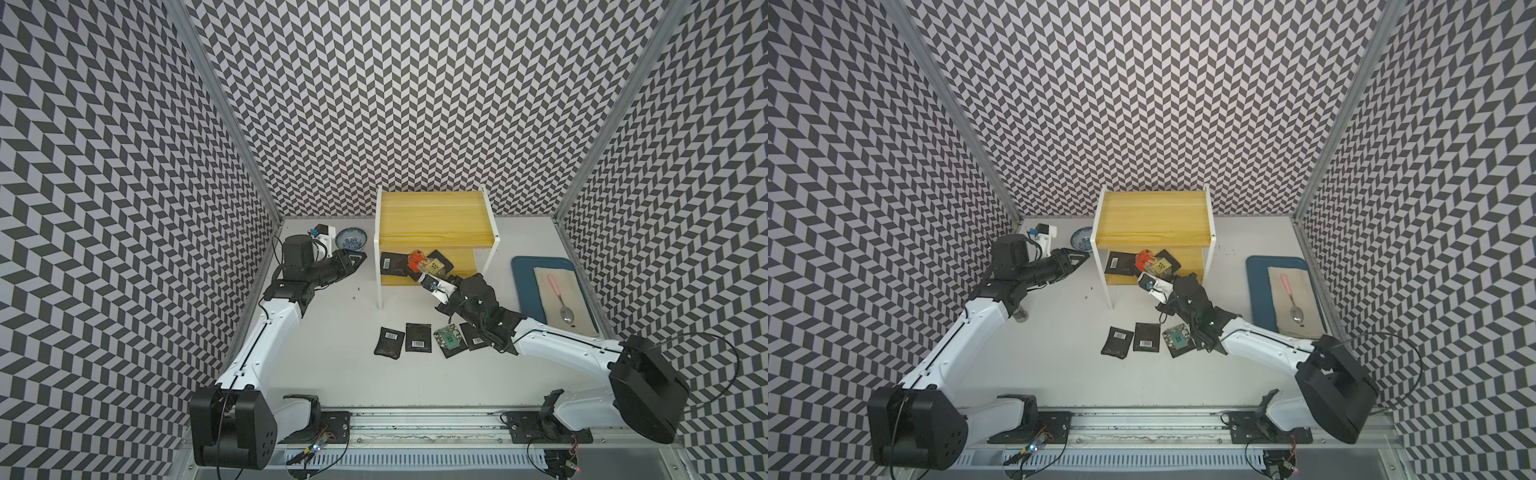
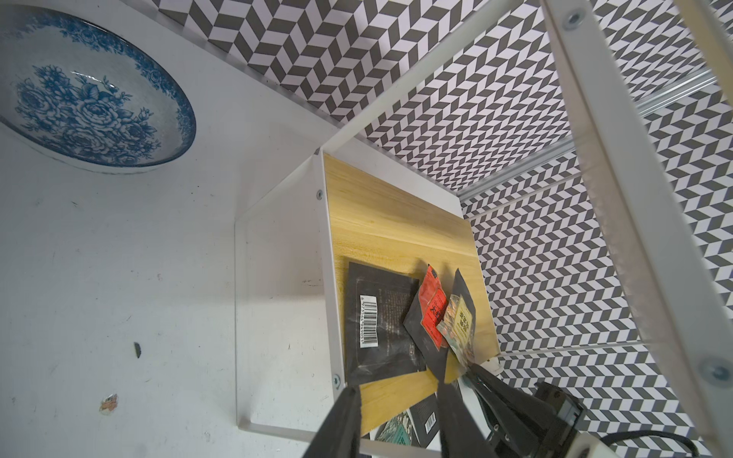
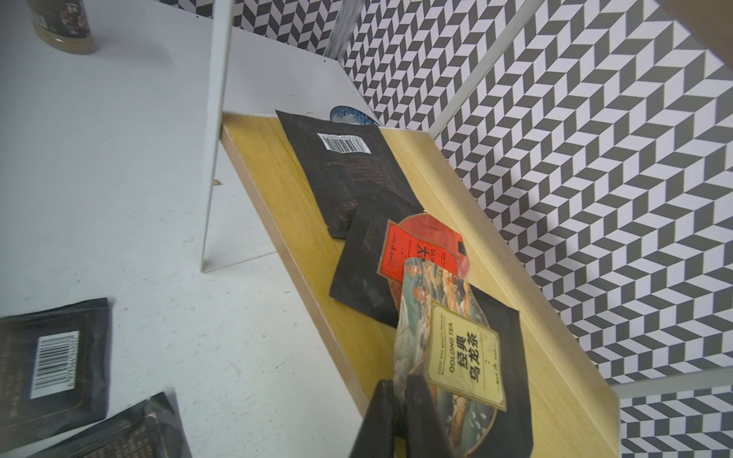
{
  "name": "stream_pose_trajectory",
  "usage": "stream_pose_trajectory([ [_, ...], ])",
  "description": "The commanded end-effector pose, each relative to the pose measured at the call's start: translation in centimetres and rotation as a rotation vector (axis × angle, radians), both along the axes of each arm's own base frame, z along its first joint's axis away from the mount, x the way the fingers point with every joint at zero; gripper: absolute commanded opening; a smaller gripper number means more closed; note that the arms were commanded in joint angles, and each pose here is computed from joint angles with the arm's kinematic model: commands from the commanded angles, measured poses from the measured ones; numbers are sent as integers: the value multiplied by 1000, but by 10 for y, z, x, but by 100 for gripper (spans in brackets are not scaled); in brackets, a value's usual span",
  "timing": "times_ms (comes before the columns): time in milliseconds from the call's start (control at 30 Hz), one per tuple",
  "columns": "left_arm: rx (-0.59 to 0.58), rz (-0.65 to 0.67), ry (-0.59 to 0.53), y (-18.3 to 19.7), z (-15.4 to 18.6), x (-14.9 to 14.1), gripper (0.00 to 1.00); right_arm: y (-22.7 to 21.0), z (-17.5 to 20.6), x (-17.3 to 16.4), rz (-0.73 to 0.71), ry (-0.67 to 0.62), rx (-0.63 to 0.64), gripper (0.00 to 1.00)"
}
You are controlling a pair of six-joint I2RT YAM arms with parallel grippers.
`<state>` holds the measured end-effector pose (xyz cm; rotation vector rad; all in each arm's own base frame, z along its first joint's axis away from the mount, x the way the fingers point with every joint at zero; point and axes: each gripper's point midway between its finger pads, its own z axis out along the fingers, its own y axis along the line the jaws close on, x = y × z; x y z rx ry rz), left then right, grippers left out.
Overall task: Remove the tea bags from the shelf
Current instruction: Pick up the tea bag from the shelf.
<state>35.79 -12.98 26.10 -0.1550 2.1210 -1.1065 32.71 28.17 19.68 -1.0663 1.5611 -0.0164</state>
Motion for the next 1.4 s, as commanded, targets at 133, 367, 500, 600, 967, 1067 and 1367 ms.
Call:
stream_pose_trajectory([
  [133, -8, -2, -34, 1, 9, 1, 36, -10, 32, -3, -48, -62, 60, 0],
  [367, -8, 4, -36, 2, 11, 1, 36, -21, 52, -9, -88, -113, 98, 0],
  [500, -8, 8, -40, 2, 14, 2, 36, -28, 65, -14, -109, -143, 120, 0],
  [600, -6, 10, -46, 3, 18, 2, 35, -35, 77, -19, -124, -168, 144, 0],
  [967, 8, 22, -52, 5, 23, 1, 36, -44, 111, -46, -79, -208, 233, 0],
  [1067, 13, 23, -47, 5, 21, 0, 36, -44, 114, -53, -63, -195, 257, 0],
  [1367, 24, 30, -70, 8, 22, -12, 37, -34, 121, -81, 19, -135, 332, 0],
])
